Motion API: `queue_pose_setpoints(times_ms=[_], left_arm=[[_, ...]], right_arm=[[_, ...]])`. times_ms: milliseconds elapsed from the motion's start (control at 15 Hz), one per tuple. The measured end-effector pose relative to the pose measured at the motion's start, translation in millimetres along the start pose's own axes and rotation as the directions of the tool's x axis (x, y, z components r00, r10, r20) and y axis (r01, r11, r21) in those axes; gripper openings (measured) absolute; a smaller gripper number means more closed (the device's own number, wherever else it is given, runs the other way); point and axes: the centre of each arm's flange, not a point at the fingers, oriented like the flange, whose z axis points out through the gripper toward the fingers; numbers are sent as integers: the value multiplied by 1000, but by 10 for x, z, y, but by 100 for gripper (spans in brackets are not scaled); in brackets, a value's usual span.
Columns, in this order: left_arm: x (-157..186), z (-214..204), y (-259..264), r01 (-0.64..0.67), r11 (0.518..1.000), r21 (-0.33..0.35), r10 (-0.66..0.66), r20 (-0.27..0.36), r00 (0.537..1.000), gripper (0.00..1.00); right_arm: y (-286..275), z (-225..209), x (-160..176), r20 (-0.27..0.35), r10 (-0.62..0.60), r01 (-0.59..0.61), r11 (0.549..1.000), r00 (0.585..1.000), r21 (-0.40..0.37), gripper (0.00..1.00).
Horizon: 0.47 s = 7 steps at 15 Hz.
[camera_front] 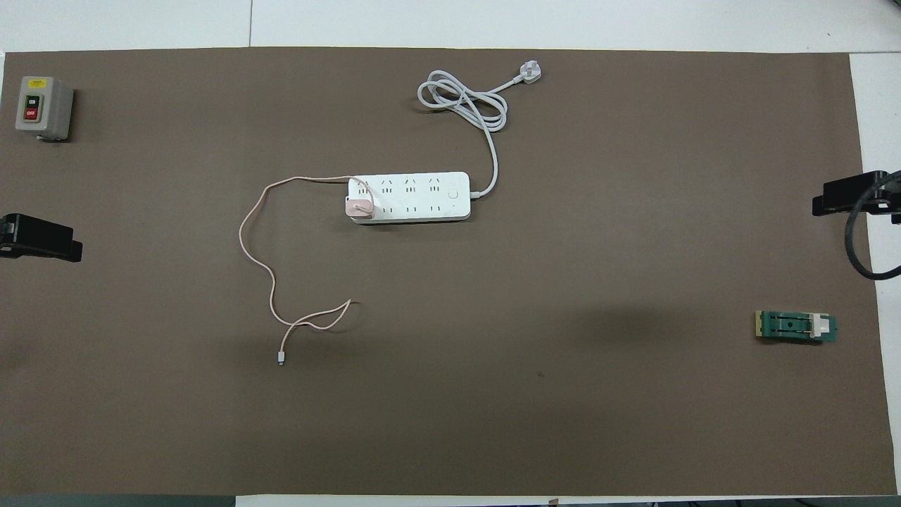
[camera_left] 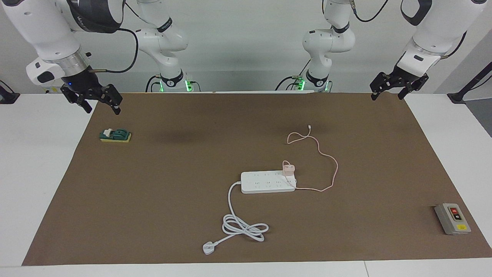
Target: Plug charger into power strip
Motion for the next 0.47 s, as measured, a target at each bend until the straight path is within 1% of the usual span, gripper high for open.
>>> queue_pose_setpoints(times_ms=[466], left_arm=[[4, 8, 1, 0, 1000, 0, 0, 2, 1000, 100]], right_arm=[[-3, 18, -29, 24, -1, 1, 1000, 1000, 0, 100]])
